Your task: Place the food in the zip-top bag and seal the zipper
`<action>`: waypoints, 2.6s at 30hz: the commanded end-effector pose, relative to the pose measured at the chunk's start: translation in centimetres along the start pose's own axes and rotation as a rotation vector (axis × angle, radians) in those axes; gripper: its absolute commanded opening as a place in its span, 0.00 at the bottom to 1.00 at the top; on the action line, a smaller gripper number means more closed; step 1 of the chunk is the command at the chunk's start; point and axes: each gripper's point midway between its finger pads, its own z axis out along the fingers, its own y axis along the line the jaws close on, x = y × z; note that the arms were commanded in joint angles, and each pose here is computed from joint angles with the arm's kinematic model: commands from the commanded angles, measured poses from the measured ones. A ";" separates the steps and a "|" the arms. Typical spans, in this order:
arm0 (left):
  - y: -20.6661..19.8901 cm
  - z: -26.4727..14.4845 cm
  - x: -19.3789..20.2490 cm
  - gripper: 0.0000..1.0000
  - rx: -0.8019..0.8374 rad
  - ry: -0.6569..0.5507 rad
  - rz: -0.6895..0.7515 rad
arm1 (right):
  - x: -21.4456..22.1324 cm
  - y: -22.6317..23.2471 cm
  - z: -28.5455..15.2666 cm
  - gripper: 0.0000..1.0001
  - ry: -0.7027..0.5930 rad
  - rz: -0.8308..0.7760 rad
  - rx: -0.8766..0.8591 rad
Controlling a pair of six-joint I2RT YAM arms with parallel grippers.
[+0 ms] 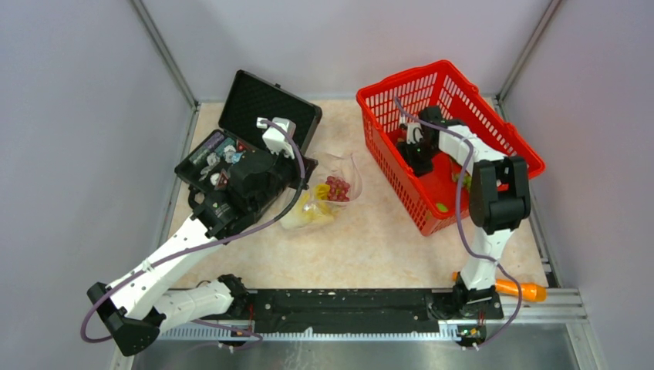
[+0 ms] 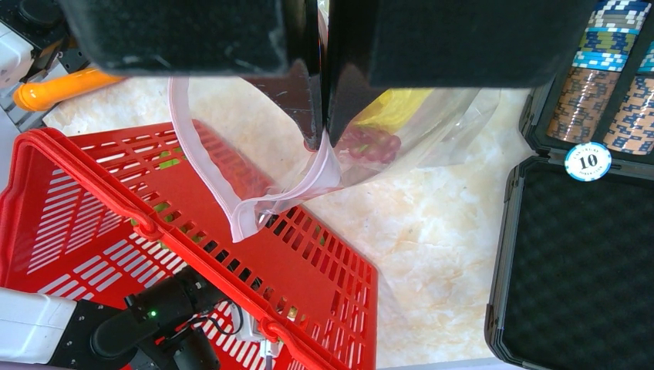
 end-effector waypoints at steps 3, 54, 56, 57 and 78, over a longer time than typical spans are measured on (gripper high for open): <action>-0.7 -0.3 -2.1 0.00 0.025 -0.072 -0.016 | -0.3 0.4 0.2 0.46 -0.027 -0.001 -0.005; -1.2 0.9 -2.0 0.00 0.043 -0.057 -0.002 | 0.0 19.2 -27.9 0.19 -0.965 -0.504 -0.608; -1.3 1.0 -2.1 0.00 0.046 -0.059 -0.004 | 0.4 20.4 -27.0 0.19 -0.922 -0.554 -0.609; -1.3 1.0 -2.0 0.00 0.047 -0.058 -0.004 | 0.7 21.4 -26.5 0.19 -0.892 -0.581 -0.620; -1.9 1.0 -2.7 0.00 0.067 -0.059 -0.004 | -1.6 27.1 -15.8 0.20 -0.582 -0.654 -0.457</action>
